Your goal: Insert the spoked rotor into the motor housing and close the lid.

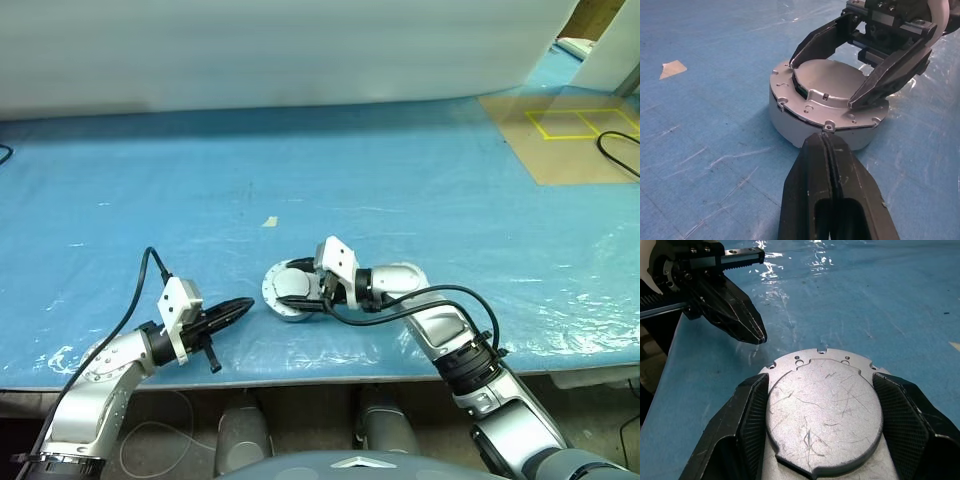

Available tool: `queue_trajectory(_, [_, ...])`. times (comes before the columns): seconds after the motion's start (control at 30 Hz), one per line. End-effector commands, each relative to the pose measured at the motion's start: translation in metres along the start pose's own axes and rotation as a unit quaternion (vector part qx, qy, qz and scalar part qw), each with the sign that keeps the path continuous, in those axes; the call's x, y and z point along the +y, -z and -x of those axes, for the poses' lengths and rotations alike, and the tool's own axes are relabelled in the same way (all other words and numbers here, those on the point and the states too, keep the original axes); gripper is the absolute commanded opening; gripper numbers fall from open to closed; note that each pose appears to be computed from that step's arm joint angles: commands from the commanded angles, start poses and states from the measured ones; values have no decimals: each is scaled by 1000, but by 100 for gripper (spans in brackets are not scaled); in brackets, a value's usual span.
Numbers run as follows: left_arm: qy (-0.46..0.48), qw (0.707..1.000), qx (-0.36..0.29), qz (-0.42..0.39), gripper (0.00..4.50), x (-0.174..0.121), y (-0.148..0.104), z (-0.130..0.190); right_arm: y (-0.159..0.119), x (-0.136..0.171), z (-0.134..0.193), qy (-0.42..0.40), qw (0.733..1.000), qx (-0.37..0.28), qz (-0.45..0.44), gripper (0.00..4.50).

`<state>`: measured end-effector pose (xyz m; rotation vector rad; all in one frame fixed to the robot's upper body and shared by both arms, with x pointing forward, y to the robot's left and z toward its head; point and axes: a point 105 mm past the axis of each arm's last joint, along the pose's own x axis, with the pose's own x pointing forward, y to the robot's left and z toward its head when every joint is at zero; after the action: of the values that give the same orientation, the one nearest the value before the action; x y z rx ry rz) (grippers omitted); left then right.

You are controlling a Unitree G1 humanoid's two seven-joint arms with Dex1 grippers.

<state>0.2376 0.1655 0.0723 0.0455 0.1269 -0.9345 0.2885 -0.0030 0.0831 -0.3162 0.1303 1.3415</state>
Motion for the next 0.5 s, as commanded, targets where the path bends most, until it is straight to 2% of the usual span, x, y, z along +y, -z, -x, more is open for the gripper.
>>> queue_trajectory(0.03, [-1,1000,-17,-9,0,1,-9,0,10,-2,0,7,1000,26,12,294])
queue_trajectory(0.33, [1,1000,-21,-8,0,0,-11,-3,33,0,2,4,996,92,-9,294])
queue_trajectory(0.5, [3,1000,-28,-7,0,2,-18,-8,38,2,6,-3,994,107,-29,294])
